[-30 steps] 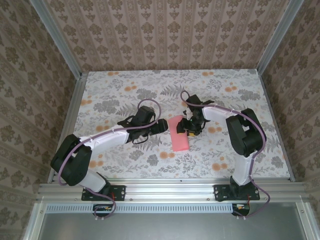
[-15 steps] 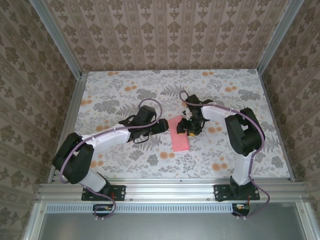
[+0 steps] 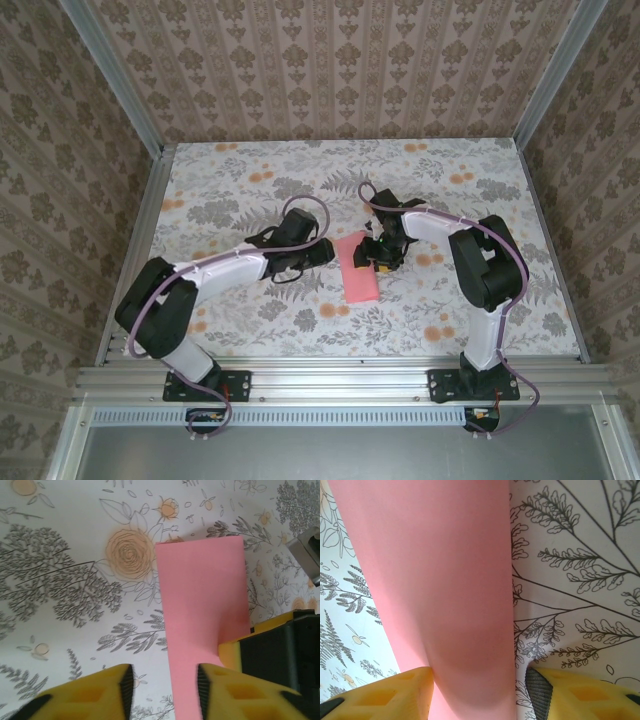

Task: Fold a paper plane with a square sheet of paper (pick it up from the middle)
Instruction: Fold the square sheet of paper in half at the center of the table, then hold the square sheet of paper at the center of the table.

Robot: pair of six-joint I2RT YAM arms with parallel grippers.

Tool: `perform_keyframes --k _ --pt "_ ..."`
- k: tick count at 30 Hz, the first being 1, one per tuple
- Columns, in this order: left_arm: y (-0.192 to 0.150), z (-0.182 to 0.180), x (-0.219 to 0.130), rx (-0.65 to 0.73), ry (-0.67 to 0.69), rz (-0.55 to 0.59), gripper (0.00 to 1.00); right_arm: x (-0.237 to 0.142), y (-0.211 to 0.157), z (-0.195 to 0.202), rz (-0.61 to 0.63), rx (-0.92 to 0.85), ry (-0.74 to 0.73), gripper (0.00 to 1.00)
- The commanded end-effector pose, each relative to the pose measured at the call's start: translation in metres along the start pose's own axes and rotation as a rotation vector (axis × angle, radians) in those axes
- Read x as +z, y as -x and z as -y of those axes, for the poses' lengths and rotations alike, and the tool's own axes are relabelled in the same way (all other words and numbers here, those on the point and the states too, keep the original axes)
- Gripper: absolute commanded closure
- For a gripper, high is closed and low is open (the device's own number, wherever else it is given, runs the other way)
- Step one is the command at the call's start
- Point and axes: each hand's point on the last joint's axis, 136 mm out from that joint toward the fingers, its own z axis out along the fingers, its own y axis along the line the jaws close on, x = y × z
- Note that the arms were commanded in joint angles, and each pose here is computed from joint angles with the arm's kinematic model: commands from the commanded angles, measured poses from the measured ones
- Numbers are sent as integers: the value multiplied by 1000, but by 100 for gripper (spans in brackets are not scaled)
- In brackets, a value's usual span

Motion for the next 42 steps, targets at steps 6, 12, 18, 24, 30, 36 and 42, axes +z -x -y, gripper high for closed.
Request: perform_keyframes --k 6,12,18,24,30,36,42 --pt "-7 26 30 -18 -17 -95 94 27 -11 30 -52 33 -113 43" --pt "-10 37 53 -34 -24 -134 100 28 -12 30 -53 35 -114 43" --pt "-15 36 65 -59 -17 -156 100 27 -12 30 -50 35 -114 43" --pt "-19 29 63 -67 15 -159 100 28 -12 31 -52 38 -115 43" --pt "-24 24 58 -62 39 -165 100 28 -12 31 -50 38 -117 43" --pt "-30 26 64 -70 2 -180 100 28 -12 31 -52 37 -119 43" --pt "-38 16 73 -72 43 -207 100 28 -11 31 -50 39 -120 43"
